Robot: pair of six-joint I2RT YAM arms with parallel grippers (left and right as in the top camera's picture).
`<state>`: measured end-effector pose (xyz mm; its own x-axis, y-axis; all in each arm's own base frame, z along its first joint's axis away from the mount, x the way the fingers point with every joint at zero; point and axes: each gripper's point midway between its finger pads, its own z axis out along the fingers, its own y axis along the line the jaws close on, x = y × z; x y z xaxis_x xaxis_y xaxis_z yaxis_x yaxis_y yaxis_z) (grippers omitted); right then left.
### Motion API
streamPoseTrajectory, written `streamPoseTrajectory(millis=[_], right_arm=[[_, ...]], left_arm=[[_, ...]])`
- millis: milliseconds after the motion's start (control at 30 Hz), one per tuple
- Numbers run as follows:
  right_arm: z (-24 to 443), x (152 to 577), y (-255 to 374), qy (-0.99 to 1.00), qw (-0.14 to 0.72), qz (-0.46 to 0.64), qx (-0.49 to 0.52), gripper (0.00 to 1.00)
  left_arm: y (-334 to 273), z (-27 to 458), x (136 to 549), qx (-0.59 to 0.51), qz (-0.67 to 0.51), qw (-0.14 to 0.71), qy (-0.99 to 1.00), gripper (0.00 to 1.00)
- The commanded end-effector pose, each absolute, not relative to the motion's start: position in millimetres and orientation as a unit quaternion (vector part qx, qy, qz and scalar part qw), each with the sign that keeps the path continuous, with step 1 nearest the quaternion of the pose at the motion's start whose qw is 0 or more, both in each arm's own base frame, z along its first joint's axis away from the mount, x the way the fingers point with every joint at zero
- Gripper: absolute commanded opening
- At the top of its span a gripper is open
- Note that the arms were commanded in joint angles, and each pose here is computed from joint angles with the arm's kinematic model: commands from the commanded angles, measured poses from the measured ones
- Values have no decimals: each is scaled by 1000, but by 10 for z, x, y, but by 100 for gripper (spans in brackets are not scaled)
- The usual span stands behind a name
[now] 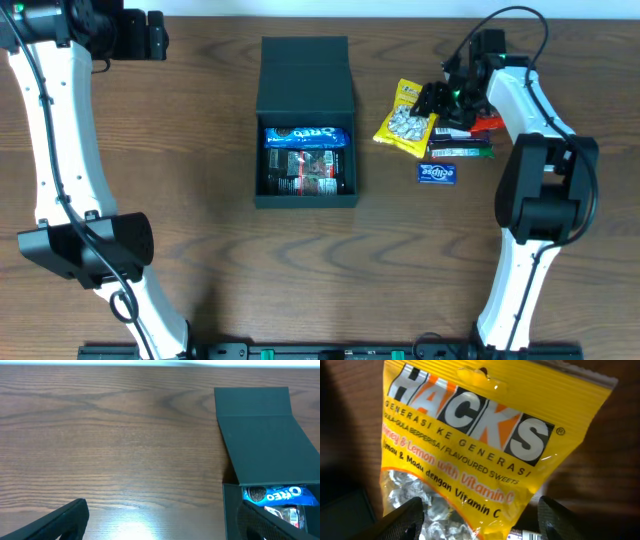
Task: Pack container
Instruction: 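Move the right gripper to the yellow HACKS bag and grasp it, then lift the yellow bag and carry it left over the black box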
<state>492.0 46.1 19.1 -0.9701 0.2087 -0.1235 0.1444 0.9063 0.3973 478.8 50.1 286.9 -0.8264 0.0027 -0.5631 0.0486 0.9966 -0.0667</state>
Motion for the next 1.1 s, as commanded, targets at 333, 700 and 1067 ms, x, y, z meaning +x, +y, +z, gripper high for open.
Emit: streamPoseTrajectory(millis=[333, 700, 1067], right_arm=[[5, 4950, 532, 969, 73, 215, 99, 24], [370, 5197, 630, 951, 117, 274, 84, 1], [2371, 5414, 1097, 871, 304, 360, -137, 2]], left_arm=[[495, 2959, 4738, 10, -41, 303, 952, 95], [496, 2954, 4730, 10, -42, 301, 953, 95], [496, 2950, 4724, 10, -42, 300, 953, 96]])
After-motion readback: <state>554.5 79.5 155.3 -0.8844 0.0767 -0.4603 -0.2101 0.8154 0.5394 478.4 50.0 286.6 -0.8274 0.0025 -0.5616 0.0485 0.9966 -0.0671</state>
